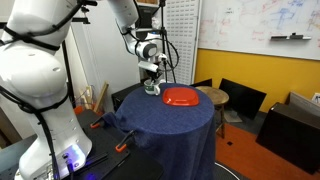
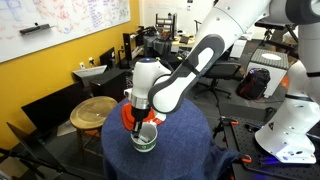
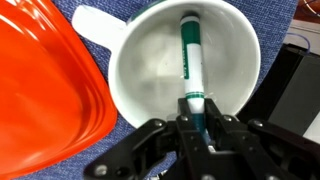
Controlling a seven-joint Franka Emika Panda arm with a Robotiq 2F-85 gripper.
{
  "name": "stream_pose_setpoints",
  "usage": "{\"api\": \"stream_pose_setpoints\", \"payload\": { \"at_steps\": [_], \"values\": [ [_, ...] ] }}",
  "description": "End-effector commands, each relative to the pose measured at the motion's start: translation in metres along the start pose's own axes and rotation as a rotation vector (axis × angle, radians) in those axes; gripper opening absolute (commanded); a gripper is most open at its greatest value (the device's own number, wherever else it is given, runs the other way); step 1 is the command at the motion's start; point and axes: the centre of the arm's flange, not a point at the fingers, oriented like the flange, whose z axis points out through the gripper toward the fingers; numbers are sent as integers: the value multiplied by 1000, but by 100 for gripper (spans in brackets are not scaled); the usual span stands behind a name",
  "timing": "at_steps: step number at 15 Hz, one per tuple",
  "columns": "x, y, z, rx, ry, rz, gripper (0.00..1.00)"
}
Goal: Put the marker on the table
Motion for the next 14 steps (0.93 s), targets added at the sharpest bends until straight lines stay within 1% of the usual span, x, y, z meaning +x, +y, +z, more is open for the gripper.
{"api": "stream_pose_setpoints", "payload": {
  "at_steps": [1, 5, 8, 10, 14],
  "values": [
    [-11, -8, -21, -51, 16, 37, 5],
    [-20, -13, -36, -85, 39, 59, 5],
    [-31, -17, -51, -94, 57, 64, 5],
    [-38, -19, -63, -109, 80, 78, 5],
    [-55, -15, -90, -144, 140, 144, 5]
  ]
}}
